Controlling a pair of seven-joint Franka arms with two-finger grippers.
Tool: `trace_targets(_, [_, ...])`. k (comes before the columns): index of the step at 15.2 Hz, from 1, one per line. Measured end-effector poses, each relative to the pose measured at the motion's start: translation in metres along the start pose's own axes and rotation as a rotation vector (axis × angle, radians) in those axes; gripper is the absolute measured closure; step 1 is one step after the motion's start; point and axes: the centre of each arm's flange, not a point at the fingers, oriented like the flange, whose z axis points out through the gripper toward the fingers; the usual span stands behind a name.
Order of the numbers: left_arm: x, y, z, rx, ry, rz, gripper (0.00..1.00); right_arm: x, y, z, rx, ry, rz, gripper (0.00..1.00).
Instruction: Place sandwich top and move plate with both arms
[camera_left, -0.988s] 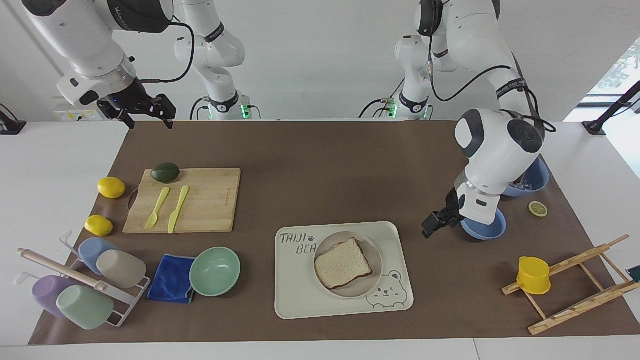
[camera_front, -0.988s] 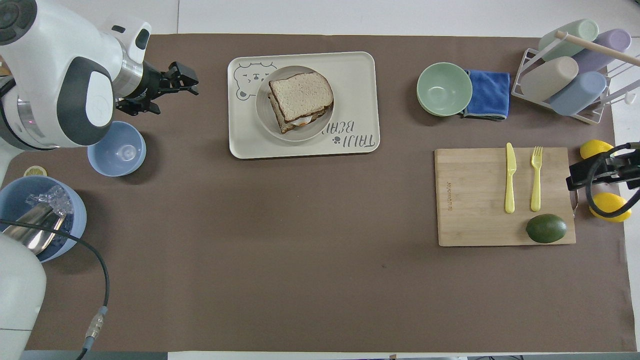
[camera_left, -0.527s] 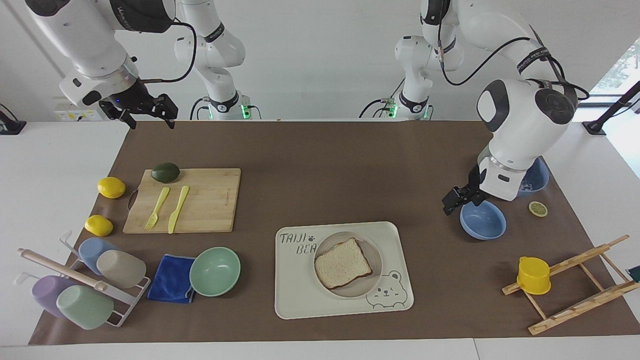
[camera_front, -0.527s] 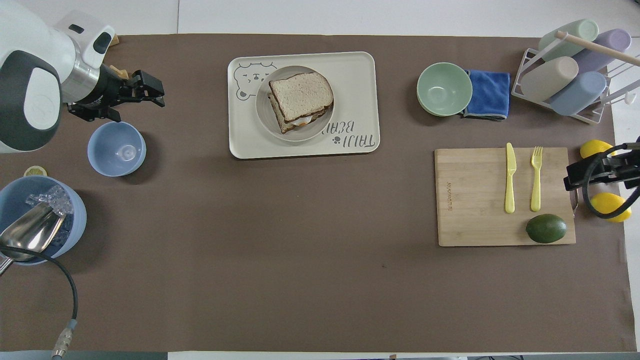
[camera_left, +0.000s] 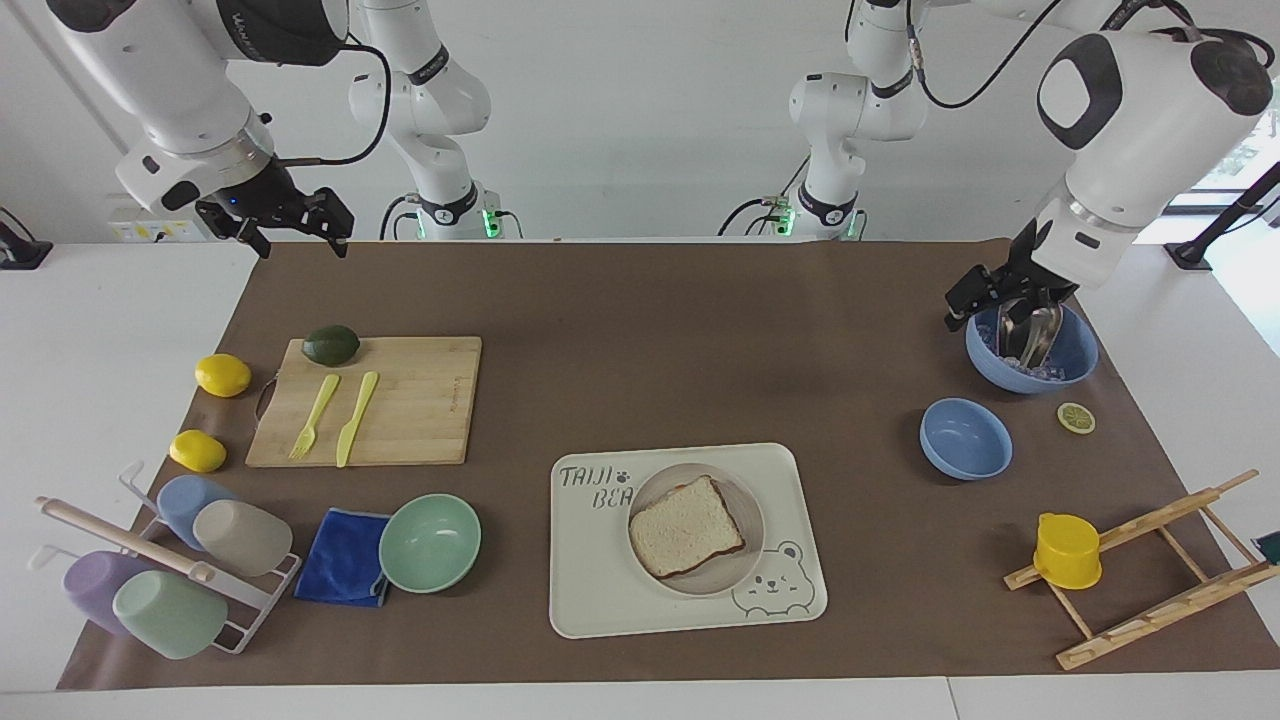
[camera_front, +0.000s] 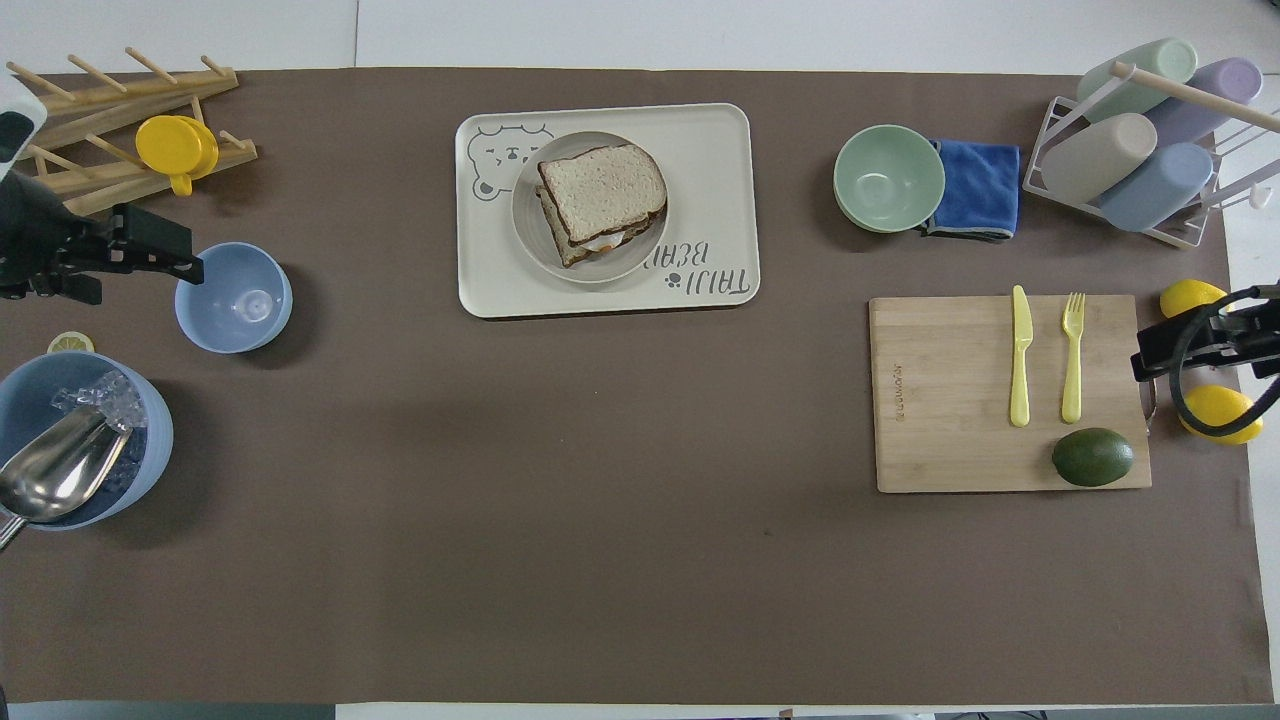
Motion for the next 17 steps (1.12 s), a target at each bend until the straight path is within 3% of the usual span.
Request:
trace_targets(5, [-0.049, 0.015, 0.001, 0.035, -0.025, 0.068, 0.00, 0.000, 0.000, 0.000, 0.000, 0.000, 0.000, 0.00])
trace_targets(12, [-0.041, 0.017, -0.006, 0.069, 0.028, 0.077, 0.00, 0.000, 0.000, 0.000, 0.000, 0.000, 0.000, 0.00])
trace_targets(17, [-0.034, 0.019, -0.008, 0.081, 0.005, 0.080, 0.00, 0.000, 0.000, 0.000, 0.000, 0.000, 0.000, 0.00])
